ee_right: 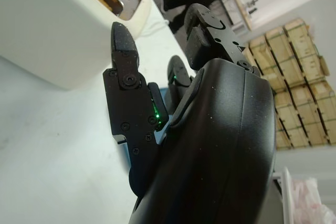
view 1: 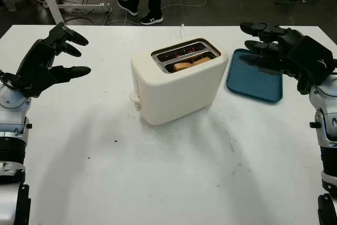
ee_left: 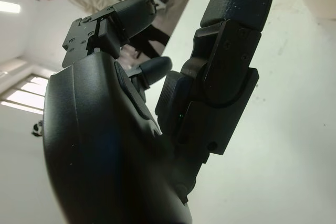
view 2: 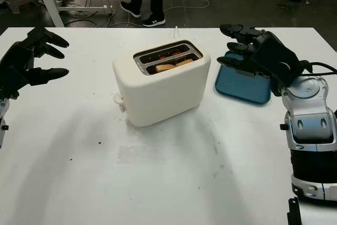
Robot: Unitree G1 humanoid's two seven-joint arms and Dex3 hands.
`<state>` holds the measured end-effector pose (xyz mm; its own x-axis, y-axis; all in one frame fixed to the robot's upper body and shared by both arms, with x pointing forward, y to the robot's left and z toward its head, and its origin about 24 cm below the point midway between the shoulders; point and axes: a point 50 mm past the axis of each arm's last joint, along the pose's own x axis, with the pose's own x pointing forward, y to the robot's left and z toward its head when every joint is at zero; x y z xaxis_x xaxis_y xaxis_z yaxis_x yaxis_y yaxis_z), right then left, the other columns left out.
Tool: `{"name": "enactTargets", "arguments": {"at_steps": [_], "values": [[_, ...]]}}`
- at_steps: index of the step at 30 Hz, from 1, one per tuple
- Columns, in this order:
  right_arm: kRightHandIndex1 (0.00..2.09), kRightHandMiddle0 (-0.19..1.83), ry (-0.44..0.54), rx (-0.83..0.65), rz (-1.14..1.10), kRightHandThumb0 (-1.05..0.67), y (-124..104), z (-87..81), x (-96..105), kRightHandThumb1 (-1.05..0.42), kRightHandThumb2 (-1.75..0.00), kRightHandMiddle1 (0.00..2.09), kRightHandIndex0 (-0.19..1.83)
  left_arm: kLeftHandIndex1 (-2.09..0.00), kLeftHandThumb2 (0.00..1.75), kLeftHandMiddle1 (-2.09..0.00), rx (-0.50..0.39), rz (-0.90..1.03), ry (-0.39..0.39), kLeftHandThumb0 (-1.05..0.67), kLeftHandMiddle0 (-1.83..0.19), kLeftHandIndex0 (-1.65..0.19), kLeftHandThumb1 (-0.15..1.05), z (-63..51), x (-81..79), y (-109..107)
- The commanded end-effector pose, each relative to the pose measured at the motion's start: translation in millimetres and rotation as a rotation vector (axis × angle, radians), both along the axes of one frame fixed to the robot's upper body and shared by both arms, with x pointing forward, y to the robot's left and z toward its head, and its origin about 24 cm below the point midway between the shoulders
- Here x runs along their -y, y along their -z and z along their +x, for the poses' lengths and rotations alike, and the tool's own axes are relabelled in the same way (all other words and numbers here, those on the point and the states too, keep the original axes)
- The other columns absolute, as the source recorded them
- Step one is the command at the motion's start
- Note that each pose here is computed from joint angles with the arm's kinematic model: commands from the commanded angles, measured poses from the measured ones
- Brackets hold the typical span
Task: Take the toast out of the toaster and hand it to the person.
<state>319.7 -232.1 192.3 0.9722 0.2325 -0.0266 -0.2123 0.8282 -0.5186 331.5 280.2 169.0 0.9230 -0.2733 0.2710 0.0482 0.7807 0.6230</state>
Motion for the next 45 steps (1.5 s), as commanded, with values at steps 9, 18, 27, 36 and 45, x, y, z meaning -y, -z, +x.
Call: {"name": "enactTargets", "arguments": {"at_steps": [9,18,27,36,45], "values": [[0.01,0.34,0.000,0.024,0.003,-0.35,-4.2,0.1,0.3,-0.92,-0.13,0.01,0.35,-1.43,1.46,-1.60,0.042,0.046,-0.023,-1.05,0.00,0.00,0.36,1.9,4.3,-5.5],[0.01,0.34,-0.001,0.022,0.002,-0.36,-3.8,0.3,0.0,-0.92,-0.13,0.01,0.35,-1.44,1.47,-1.55,0.056,0.048,-0.032,-1.05,0.00,0.00,0.52,1.2,4.9,-4.7],[0.01,0.34,0.001,0.019,0.004,-0.31,-4.2,-1.1,-0.2,-0.92,-0.14,0.01,0.35,-1.43,1.35,-1.55,0.044,0.028,-0.030,-1.05,0.00,0.00,0.56,1.6,5.1,-4.3],[0.01,0.34,-0.004,0.023,0.002,-0.33,-3.5,-0.5,-0.2,-0.92,-0.13,0.00,0.35,-1.44,1.42,-1.56,0.043,0.028,-0.033,-1.05,0.00,0.00,0.49,1.1,4.6,-4.5],[0.01,0.34,0.002,0.023,-0.009,-0.31,-3.5,-1.9,0.2,-0.92,-0.15,0.01,0.35,-1.42,0.74,-1.57,0.035,-0.033,0.003,-1.05,0.00,0.00,0.65,0.6,3.1,-2.9]]}}
